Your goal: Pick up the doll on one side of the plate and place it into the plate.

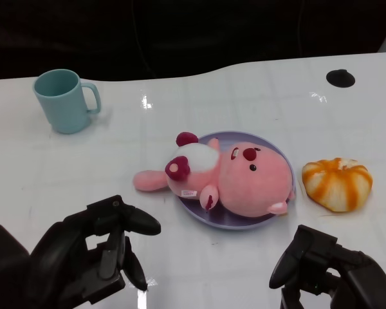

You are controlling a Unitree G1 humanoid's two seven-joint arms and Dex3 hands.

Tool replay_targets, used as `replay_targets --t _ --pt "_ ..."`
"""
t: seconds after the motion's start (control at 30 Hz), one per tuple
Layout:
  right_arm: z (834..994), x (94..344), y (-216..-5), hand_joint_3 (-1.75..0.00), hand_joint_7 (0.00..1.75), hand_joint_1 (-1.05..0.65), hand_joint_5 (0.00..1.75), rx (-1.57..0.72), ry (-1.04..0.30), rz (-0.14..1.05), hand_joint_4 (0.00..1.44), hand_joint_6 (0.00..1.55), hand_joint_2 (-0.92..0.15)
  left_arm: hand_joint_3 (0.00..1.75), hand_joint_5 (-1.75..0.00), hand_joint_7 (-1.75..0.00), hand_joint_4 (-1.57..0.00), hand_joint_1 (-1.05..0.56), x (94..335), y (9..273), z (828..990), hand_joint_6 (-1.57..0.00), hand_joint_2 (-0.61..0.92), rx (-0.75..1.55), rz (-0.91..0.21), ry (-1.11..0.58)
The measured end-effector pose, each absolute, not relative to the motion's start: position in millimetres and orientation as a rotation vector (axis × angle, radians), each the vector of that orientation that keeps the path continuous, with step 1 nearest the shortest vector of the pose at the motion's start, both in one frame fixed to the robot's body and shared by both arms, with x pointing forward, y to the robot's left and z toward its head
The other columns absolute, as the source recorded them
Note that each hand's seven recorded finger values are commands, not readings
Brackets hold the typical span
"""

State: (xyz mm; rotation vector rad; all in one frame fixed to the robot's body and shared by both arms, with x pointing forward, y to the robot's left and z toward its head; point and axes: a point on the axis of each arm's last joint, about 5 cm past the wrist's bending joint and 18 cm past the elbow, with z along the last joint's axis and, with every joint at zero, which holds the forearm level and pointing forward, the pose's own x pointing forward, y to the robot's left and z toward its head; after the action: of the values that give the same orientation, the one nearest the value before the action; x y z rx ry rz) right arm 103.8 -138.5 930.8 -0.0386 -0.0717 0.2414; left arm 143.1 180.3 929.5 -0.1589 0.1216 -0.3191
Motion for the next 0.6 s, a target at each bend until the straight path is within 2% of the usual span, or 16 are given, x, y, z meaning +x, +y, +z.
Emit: replay_targets --t 0.2,0.4,0.6 --pt "930.8 104 -139 -1.41 1.52 0.07 1.75 -0.036 -0.071 0.24 0.68 0.63 -0.37 1.38 -1.75 -1.71 -0.92 -0.01 140 181 925.0 -0.74 0.5 -0.191 -0.315 0.159" --pt "930.4 103 -141 -1.43 1.52 0.1 1.75 -0.041 -0.072 0.231 0.69 0.63 -0.37 1.4 -1.75 -1.71 -0.96 -0.03 142 185 915.1 -0.75 0.46 -0.223 -0.318 0.211" --pt "929.5 103 -143 -1.44 1.54 0.14 1.75 -0.044 -0.071 0.23 0.7 0.63 -0.38 1.42 -1.75 -1.7 -0.97 -0.06 146 185 912.6 -0.77 0.42 -0.225 -0.336 0.214"
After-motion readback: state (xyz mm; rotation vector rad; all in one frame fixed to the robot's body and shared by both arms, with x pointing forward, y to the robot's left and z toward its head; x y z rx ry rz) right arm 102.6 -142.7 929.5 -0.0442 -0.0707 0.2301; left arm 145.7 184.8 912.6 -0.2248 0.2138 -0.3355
